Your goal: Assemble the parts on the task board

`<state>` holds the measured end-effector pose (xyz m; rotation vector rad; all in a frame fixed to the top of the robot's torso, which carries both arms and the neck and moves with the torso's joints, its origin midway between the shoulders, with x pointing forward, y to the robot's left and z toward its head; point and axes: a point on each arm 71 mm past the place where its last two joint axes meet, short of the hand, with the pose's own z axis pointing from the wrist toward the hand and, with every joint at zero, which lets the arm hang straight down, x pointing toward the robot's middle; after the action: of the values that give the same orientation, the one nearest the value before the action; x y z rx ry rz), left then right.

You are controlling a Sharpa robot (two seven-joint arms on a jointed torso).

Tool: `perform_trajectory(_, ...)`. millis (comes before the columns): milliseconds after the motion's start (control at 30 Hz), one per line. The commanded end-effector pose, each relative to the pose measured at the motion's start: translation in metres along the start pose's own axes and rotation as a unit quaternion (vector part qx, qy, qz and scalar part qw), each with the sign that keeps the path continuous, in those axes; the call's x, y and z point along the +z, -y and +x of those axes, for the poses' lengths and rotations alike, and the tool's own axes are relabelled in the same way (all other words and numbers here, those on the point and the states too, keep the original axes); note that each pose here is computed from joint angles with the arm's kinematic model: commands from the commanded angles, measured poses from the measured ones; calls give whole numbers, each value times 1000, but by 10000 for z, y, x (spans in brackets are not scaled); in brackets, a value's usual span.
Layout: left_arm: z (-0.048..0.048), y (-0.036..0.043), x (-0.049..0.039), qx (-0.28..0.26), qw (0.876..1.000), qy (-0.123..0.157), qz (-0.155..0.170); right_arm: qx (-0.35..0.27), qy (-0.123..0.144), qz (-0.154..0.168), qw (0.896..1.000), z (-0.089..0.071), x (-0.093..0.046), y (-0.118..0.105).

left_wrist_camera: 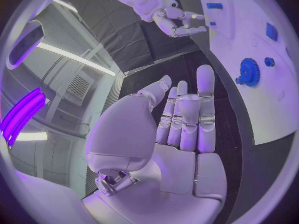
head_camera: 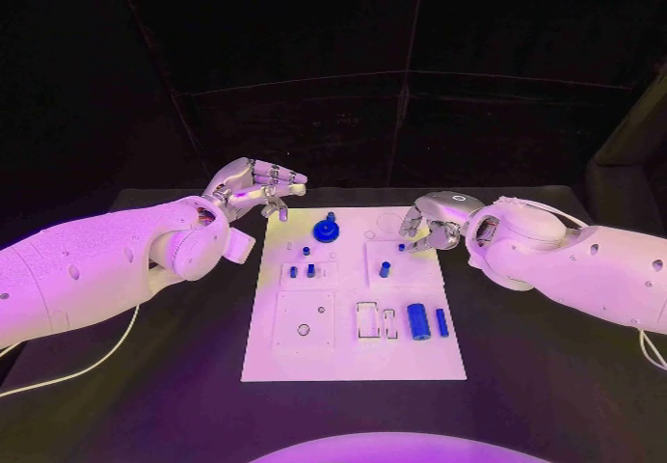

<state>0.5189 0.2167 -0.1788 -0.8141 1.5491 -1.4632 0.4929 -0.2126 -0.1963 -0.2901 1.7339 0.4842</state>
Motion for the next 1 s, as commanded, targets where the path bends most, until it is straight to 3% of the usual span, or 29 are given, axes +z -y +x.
perform_trajectory(33, -42, 40, -20, -89, 995, 33, 27, -43, -13, -1, 999, 24, 18, -27)
perform_trajectory(333, -37, 38, -49, -122, 991, 44, 26, -46, -24, -11, 999, 84, 83, -95)
perform_trajectory(1000, -11, 32, -55, -129, 991, 42, 21, -47, -51, -7, 998, 212, 170, -121)
